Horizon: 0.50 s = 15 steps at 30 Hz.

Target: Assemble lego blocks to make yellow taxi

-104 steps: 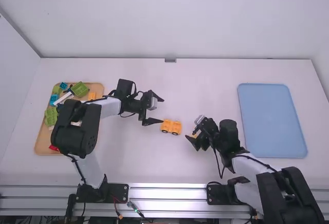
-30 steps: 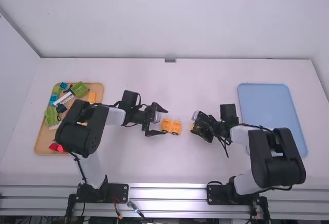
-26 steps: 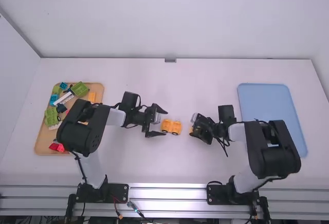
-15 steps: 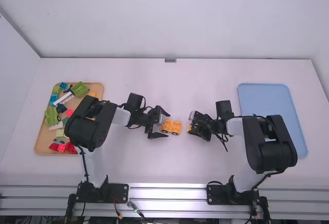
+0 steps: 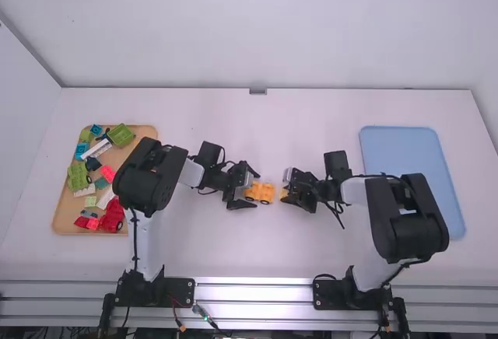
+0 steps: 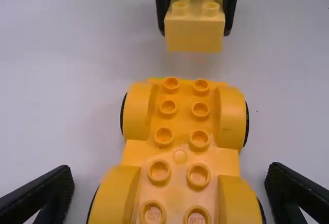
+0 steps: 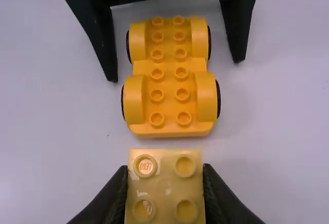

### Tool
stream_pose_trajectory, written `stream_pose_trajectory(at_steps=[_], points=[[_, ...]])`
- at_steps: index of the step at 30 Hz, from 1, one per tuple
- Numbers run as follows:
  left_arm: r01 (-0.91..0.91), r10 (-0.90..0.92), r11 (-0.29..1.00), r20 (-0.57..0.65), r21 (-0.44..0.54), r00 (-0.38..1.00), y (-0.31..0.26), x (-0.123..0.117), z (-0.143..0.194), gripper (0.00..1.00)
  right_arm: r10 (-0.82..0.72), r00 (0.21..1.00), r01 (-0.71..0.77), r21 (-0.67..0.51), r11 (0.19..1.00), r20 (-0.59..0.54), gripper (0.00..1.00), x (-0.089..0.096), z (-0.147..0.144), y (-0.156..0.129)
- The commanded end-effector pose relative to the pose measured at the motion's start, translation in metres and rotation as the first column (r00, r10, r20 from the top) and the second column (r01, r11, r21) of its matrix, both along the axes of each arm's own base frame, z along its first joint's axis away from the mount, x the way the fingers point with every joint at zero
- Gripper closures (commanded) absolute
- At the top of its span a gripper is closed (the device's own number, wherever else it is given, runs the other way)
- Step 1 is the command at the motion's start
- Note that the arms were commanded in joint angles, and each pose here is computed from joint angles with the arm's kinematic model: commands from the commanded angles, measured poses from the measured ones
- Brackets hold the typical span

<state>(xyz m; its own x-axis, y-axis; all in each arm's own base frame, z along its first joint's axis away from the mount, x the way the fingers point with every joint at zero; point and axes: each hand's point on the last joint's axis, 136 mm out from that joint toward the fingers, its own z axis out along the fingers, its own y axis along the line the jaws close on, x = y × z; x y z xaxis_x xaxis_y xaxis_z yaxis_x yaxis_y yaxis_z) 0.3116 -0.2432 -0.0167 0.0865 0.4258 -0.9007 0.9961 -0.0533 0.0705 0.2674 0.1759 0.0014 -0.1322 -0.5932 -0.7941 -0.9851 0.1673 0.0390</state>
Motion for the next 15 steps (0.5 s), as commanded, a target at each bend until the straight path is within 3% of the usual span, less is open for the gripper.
stream_pose_trajectory(at_steps=[1, 7, 11, 15], points=[[0.029, -0.029, 0.999, 0.008, -0.016, 1.0, -0.006, -0.004, 0.0, 0.02, 0.036, 0.999, -0.036, 0.026, 0.999, 0.021, 0.85, 0.005, 0.009, 0.011], [0.031, -0.031, 0.999, 0.022, -0.02, 0.999, -0.007, -0.003, 0.001, 0.09, 0.05, 0.998, -0.051, 0.008, 0.999, 0.025, 0.85, 0.008, 0.011, 0.024], [0.047, -0.046, 0.999, 0.017, -0.017, 0.999, -0.012, -0.007, 0.0, 0.21, 0.072, 0.997, -0.072, 0.005, 0.997, 0.039, 0.86, 0.008, 0.014, 0.032], [0.05, -0.049, 0.999, 0.017, -0.016, 0.999, -0.013, -0.008, 0.0, 0.26, 0.078, 0.996, -0.078, 0.005, 0.997, 0.051, 0.86, 0.008, 0.015, 0.034]])
